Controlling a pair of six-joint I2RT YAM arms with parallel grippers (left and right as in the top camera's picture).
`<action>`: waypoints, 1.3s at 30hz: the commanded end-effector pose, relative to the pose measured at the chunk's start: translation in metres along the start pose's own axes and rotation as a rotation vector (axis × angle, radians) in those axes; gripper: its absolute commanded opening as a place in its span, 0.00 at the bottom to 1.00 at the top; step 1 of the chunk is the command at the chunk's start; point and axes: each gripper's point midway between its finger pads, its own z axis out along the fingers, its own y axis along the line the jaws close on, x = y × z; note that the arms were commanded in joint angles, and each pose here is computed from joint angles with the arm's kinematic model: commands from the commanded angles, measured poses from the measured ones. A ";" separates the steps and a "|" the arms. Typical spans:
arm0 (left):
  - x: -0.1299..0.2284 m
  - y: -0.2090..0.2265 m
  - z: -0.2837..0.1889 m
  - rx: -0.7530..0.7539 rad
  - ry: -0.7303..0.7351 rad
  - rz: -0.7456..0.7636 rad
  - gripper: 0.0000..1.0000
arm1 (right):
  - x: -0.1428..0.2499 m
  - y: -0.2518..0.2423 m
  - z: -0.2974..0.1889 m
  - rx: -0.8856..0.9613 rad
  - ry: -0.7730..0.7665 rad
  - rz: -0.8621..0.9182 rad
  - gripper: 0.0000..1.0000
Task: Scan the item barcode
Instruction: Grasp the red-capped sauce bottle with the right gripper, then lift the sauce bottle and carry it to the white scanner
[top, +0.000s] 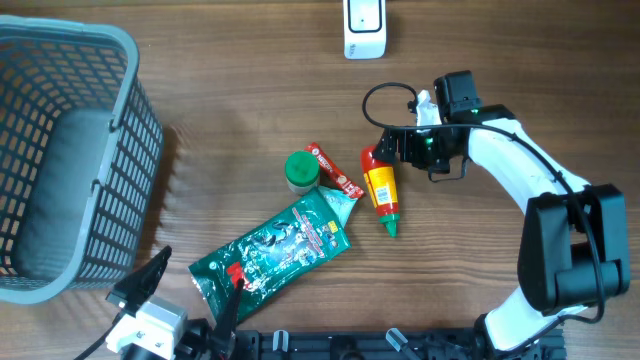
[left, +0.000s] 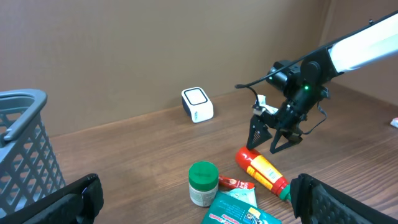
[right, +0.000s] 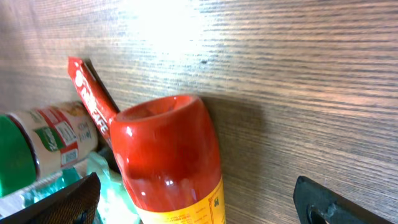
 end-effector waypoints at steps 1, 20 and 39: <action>-0.001 -0.002 -0.001 0.009 -0.008 -0.005 1.00 | 0.007 0.004 0.009 0.010 0.039 -0.096 0.98; -0.001 -0.002 -0.001 0.009 -0.008 -0.005 0.99 | 0.037 0.031 0.056 -0.240 0.183 -0.295 0.53; -0.001 -0.002 -0.001 0.009 -0.008 -0.005 1.00 | 0.043 0.130 -0.083 -0.503 0.108 -0.343 0.40</action>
